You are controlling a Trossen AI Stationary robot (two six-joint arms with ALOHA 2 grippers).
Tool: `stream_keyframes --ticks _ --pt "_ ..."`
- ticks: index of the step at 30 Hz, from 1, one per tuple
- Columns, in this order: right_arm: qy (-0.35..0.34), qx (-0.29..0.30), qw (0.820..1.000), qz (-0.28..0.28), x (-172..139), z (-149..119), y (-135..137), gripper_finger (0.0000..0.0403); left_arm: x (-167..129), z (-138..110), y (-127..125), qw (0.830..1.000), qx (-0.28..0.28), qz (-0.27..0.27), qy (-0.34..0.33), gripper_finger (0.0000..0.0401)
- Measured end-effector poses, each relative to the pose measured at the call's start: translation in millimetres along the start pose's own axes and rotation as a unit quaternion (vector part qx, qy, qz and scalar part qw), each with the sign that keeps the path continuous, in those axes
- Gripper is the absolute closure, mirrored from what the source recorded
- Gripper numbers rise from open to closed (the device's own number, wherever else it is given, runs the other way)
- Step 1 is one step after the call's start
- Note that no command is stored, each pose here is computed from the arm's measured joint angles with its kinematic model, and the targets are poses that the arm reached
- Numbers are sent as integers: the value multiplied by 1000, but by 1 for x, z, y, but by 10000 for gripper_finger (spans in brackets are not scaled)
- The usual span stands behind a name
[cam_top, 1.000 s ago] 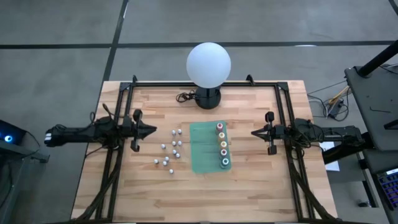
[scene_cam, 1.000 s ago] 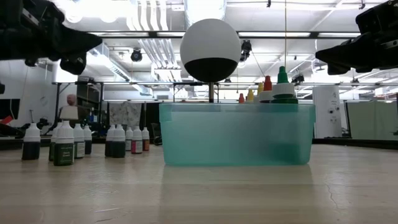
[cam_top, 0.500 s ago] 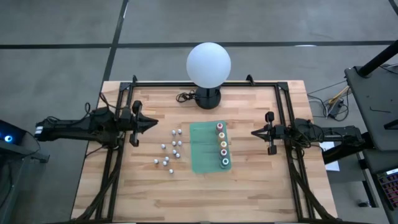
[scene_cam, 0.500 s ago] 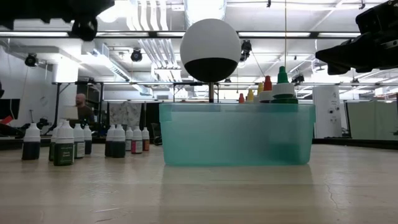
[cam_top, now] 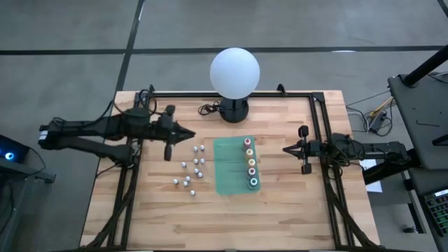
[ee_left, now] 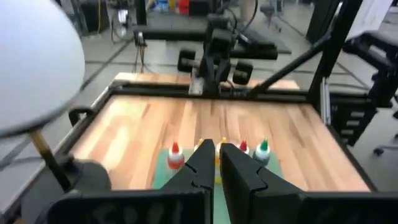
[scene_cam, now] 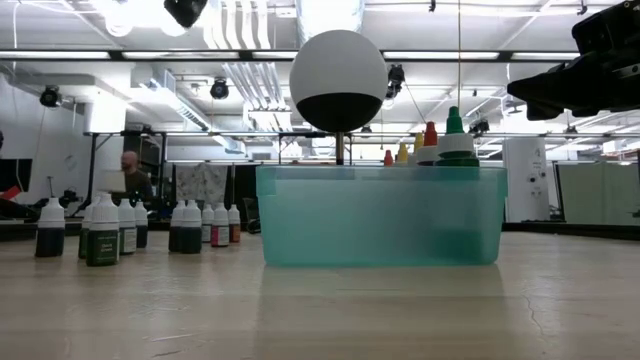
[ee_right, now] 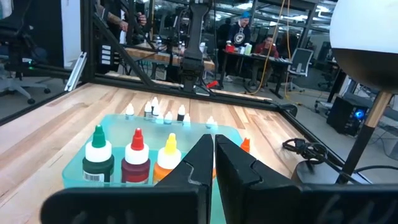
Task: Pick & Place food coloring
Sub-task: Put the small orange food coloring bottle into the green bin
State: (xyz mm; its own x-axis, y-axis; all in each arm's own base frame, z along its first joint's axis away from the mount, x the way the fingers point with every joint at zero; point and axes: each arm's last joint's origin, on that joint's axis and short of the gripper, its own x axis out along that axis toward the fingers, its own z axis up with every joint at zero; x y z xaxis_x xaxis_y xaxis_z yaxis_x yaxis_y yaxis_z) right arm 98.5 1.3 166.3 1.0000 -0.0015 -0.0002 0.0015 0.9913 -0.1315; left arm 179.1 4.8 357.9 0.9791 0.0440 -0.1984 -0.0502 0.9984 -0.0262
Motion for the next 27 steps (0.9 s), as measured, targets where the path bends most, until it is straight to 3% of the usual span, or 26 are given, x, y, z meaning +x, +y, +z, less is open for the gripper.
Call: stream_keyframes --ticks 13,19,27 --pt "0 0 1000 0 0 0 0 394 20 42 1 996 48 44 61 389" --pt "0 -1 1000 0 0 0 0 394 24 59 3 992 61 73 84 335" --pt "0 -1 1000 0 0 0 0 394 34 62 9 974 102 125 158 241"
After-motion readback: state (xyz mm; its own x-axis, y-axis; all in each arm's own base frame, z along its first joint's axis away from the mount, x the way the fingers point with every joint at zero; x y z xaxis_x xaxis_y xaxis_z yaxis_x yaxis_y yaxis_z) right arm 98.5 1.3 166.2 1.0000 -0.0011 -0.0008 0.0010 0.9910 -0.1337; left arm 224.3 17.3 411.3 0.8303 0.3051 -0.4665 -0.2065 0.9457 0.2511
